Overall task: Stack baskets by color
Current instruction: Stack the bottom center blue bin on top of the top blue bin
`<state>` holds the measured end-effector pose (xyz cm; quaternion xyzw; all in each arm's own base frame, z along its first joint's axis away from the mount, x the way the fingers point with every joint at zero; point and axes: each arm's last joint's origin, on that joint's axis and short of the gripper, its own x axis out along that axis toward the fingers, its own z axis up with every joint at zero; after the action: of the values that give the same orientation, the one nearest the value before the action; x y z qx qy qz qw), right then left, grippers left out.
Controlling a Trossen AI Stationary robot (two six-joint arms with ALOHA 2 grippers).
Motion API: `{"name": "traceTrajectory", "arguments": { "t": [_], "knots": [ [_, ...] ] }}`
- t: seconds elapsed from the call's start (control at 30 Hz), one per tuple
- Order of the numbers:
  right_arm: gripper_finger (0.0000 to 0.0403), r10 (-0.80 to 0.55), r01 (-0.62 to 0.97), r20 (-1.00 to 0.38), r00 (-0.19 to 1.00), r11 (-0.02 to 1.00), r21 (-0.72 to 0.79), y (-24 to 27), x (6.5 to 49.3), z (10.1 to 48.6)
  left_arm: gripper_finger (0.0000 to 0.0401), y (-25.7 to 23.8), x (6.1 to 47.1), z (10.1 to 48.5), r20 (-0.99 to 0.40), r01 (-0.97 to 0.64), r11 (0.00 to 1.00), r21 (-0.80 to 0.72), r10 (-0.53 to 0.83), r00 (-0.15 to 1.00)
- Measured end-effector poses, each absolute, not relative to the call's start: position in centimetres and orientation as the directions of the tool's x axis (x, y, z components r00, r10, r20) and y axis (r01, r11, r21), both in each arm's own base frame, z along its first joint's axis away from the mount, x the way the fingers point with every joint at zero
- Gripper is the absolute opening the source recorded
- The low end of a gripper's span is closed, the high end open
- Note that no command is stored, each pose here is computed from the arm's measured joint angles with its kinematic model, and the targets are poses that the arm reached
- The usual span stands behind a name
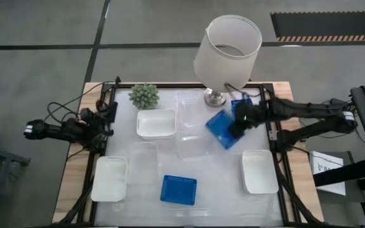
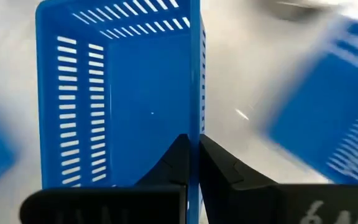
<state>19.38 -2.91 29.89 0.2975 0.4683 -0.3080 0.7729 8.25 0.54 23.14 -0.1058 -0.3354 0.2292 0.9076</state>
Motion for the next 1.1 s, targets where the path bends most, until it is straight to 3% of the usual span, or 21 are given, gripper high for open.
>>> {"name": "traceTrajectory", "arguments": {
  "t": [0.2, 0.47, 1.1],
  "knots": [
    [0.0011, -0.314, 0.899, -0.922, 0.226, 0.432, 0.073, -7.2, 16.6, 30.1, 0.0000, 0.5, 8.2, 23.1, 0.561, -0.343, 0.873, -0.347, 0.486, 0.670],
    [0.0011, -0.462, 0.952, -0.886, 0.043, 0.288, -0.104, -10.8, 15.1, 29.7, 0.0000, 0.5, 8.4, 22.9, 0.546, -0.349, 0.875, -0.334, 0.482, 0.686],
    [0.0013, -0.391, 0.920, -0.915, -0.101, 0.314, -0.236, -10.9, 14.8, 25.3, 0.0000, 0.5, 8.5, 22.9, 0.541, -0.350, 0.877, -0.330, 0.479, 0.691]
  ]
}}
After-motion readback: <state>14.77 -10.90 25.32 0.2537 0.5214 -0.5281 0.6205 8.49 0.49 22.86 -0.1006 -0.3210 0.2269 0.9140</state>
